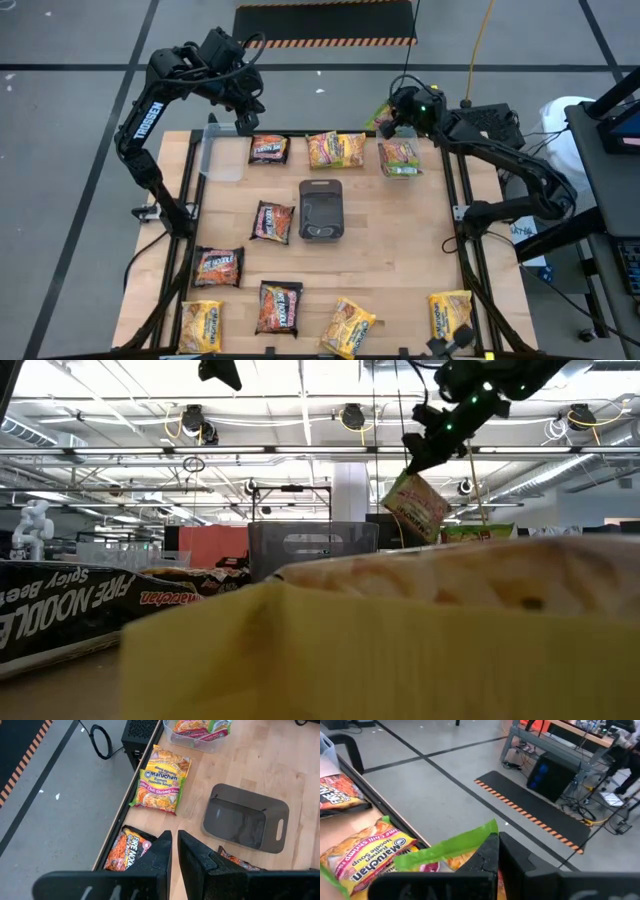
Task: Sort Maruchan noodles
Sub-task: Put the right green noodle pack into the right transparent bin
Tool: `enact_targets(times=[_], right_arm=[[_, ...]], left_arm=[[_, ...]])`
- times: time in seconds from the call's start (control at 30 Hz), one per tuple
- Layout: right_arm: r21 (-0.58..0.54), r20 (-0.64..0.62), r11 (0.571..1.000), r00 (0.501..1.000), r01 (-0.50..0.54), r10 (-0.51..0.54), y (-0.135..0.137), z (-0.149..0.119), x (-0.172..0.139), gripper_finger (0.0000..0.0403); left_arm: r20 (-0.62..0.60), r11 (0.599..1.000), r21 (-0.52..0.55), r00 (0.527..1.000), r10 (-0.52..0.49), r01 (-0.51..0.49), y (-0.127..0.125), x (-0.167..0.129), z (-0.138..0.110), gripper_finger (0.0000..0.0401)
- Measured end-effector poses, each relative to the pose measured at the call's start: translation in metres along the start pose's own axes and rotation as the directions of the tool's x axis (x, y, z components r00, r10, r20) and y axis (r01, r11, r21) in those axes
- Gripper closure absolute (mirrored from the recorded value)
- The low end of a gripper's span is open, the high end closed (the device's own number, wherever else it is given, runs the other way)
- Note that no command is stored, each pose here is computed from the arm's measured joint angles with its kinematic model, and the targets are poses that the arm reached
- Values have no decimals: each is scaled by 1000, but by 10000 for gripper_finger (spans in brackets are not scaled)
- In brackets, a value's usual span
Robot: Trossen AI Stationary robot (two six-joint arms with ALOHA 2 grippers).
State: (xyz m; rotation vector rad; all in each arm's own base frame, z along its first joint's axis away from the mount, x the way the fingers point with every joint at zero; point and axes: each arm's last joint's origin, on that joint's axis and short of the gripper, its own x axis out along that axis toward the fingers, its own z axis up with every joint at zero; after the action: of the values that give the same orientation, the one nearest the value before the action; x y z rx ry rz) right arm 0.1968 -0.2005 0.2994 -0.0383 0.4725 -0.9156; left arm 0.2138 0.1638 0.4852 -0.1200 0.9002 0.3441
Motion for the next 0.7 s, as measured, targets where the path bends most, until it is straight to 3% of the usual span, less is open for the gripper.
enact_targets(times=[0.4, 0.7], right_arm=[[-17, -57, 1000, 998, -19, 18, -3, -19, 29, 403], [44, -52, 998, 997, -48, 50, 2, -52, 35, 403]], left_arm=[[0, 1000, 0, 1000, 0, 0, 0, 0, 0, 364], [0, 1000, -1, 1000, 0, 0, 0, 0, 0, 364]])
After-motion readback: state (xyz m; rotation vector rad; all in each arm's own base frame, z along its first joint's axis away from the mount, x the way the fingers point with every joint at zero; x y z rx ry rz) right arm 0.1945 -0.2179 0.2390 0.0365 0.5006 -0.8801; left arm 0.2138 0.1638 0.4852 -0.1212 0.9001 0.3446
